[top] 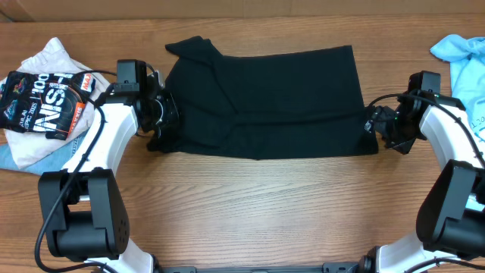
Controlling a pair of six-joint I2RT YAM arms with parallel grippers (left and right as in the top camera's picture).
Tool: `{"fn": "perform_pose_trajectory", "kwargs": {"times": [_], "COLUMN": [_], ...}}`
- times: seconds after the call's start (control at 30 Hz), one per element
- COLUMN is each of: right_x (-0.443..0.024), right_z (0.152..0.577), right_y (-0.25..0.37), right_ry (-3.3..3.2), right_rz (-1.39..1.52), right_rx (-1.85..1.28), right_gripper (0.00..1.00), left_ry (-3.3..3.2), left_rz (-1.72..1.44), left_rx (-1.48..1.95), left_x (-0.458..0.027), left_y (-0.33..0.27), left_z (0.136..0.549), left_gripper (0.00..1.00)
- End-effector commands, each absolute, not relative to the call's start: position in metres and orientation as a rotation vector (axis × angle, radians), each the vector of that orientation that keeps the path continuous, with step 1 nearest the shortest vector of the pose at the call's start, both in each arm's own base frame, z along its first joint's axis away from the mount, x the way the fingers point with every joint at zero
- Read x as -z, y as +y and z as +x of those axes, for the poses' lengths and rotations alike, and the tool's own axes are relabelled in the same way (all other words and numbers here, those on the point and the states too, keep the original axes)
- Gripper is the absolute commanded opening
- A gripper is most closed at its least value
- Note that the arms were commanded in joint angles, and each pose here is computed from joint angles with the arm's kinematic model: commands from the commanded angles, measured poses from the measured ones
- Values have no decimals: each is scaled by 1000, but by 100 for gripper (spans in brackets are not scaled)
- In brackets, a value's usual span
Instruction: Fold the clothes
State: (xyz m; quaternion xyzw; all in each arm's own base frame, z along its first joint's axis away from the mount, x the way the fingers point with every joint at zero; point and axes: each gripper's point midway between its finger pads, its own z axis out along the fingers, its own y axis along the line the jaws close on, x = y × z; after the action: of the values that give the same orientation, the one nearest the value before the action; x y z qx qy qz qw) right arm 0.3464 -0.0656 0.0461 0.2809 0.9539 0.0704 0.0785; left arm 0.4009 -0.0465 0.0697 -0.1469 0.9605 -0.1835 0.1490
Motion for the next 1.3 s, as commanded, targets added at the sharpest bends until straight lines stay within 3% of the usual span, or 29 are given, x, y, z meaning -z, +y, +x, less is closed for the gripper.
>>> {"fn": "perform_pose_trajectory", "kwargs": {"times": [0.0,0.3,0.6,0.77,0.97,1.27], "right_x": [-45,-44,-42,-42,-33,-12], "right_z": [346,341,328,326,328,331], "right_y": [-66,-65,-61,-61,-61,-62], "right_ry": [2860,2883,2934,2940,2953,2981], "right_rz": [840,849,869,872,877,889], "right_rx": [-198,-197,-197,-197,-197,-199], "right_gripper": [76,76,76,76,76,76], "left_ry": [2819,2922,2938,2942,2971,3046], "left_rz": [-448,-511,-516,-516,-524,-546], "left_rx": [433,185,165,167,160,76], "left_x": [-65,-54,-47,-34,-18,12], "left_y": [-37,-10,-8,-8,-8,0], "left_z": [384,357,356,363,363,354], "left_gripper": [36,38,44,42,56,57]}}
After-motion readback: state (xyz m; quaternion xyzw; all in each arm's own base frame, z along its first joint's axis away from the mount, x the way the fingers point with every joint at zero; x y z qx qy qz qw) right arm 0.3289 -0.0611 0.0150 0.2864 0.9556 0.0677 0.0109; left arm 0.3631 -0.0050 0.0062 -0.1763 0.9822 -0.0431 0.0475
